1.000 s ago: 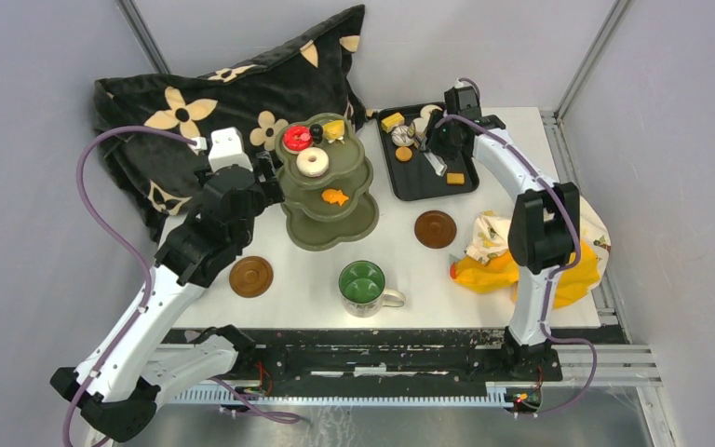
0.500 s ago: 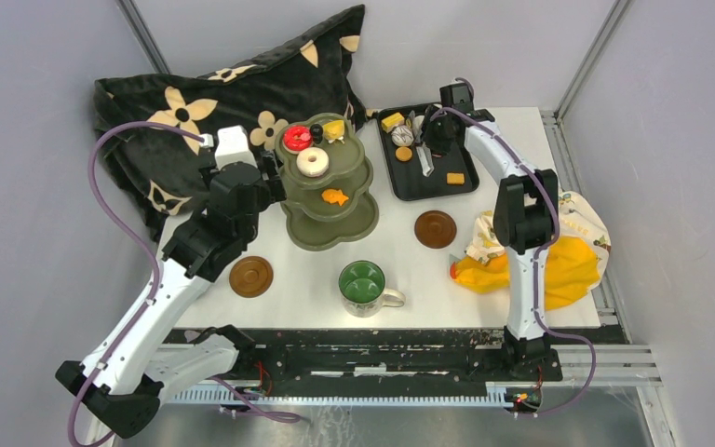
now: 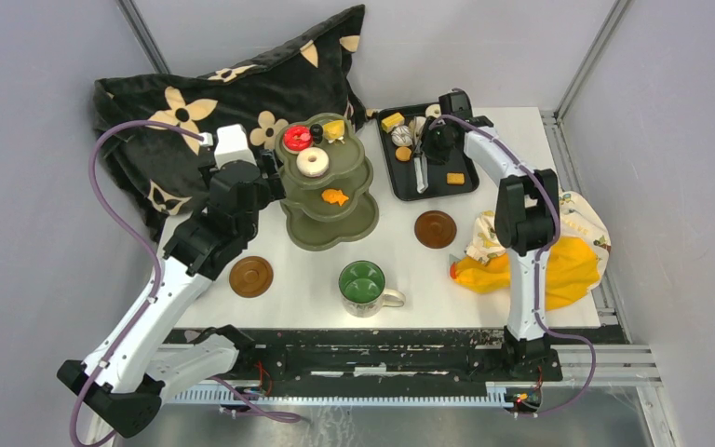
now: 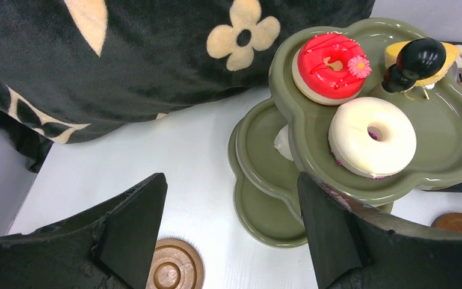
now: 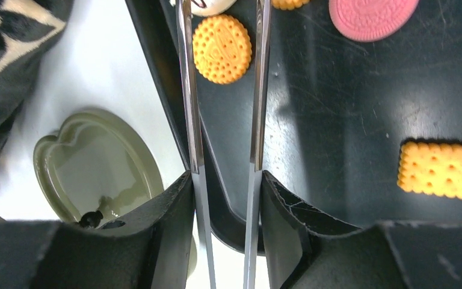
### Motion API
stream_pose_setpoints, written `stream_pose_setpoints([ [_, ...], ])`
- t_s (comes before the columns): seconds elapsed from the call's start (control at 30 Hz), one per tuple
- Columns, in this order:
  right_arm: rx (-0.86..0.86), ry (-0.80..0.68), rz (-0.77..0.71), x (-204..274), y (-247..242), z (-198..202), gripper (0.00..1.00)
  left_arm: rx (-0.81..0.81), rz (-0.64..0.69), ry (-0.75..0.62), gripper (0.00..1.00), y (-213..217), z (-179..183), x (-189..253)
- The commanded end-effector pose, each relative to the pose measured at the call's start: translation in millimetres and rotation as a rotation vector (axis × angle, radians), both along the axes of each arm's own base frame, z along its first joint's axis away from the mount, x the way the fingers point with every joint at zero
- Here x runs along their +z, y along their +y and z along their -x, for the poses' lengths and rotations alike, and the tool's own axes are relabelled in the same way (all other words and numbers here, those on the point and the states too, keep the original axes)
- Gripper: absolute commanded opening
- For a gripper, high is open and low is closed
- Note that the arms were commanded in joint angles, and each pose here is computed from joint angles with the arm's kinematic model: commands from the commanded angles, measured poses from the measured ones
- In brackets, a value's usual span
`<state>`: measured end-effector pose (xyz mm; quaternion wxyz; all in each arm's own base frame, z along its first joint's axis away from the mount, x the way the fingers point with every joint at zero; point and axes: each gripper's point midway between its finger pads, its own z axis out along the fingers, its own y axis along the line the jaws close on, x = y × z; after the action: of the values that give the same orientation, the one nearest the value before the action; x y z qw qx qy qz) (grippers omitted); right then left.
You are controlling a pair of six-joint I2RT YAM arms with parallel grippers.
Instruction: Serve the afternoon tea
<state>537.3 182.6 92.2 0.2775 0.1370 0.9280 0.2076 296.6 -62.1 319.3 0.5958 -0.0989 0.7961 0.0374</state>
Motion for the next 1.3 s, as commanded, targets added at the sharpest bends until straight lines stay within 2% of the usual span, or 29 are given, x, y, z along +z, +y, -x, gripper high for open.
stream_pose_setpoints([
  [0.0,0.021,-0.124,-0.012,53,1,1,0.46,-0.004,-0.008,-0.037,0.87,-1,-7,9],
  [0.63,0.084,-0.099,-0.020,65,6,15,0.46,0.000,-0.009,-0.036,0.87,4,-8,6],
  [0.9,0.074,-0.094,0.044,67,-6,17,0.43,0.008,-0.007,-0.044,0.87,8,-7,9],
  [1.07,0.107,-0.094,0.021,71,0,18,0.38,0.003,-0.003,-0.042,0.87,7,-8,9],
  [1.27,0.121,-0.095,0.024,74,3,11,0.46,0.007,-0.004,-0.043,0.87,8,-8,9],
])
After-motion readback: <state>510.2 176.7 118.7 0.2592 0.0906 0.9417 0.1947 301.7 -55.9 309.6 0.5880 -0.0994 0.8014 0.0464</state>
